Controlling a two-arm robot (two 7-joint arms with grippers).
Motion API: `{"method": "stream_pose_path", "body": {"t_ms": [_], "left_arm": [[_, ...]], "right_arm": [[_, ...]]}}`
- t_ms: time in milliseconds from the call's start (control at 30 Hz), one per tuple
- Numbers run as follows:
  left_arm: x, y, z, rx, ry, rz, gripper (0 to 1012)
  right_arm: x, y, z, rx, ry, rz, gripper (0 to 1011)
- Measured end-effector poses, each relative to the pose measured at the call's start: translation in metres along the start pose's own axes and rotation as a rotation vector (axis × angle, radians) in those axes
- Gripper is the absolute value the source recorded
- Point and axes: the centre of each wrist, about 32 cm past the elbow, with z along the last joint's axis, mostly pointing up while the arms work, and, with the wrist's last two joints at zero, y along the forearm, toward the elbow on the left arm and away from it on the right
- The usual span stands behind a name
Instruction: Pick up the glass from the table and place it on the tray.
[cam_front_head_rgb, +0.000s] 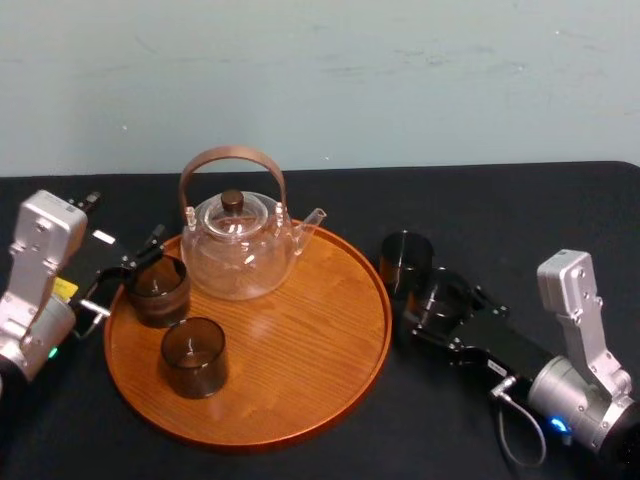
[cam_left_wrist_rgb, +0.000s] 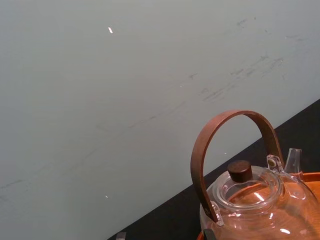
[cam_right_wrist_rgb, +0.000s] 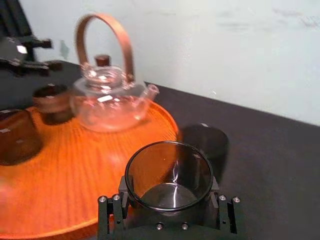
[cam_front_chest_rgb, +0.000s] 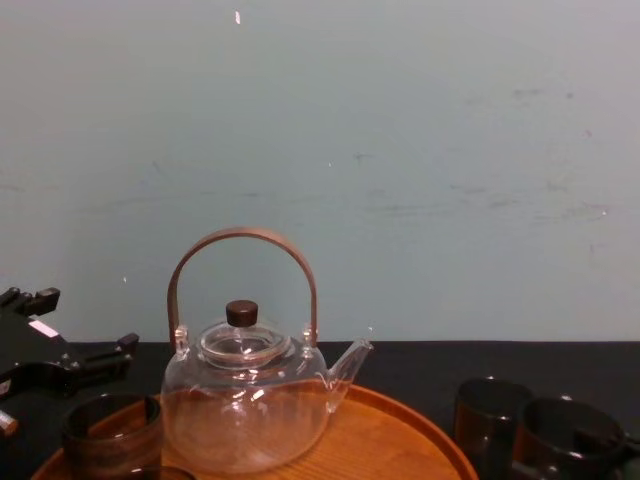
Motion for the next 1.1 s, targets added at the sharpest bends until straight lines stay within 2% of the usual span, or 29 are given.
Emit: {"method": "stream_pose_path", "body": {"t_ms": [100, 200, 433, 633, 867, 1100], "left_arm": [[0.0, 0.0, 0.0, 0.0, 0.0, 0.0, 1002], [0.0, 0.0, 0.0, 0.0, 0.0, 0.0, 1001], [0.0, 0.0, 0.0, 0.0, 0.0, 0.0, 1002], [0.0, 0.0, 0.0, 0.0, 0.0, 0.0, 1001], [0.0, 0.0, 0.0, 0.0, 0.0, 0.0, 1001], [0.0, 0.0, 0.0, 0.0, 0.0, 0.0, 1002]], "right_arm": [[-0.0056, 0.001, 0.005, 0.013, -0.011, 0.02, 907], [-0.0146, 0.005, 0.012, 0.027, -0.024, 0.057, 907], [-0.0271, 0.014, 0.018, 0.04, -0.036, 0.118, 907], [-0.0389, 0.031, 0.02, 0.043, -0.04, 0.185, 907], [-0.0464, 0.046, 0.019, 0.037, -0.042, 0.23, 907], [-0.0504, 0.055, 0.018, 0.027, -0.043, 0.253, 907]]}}
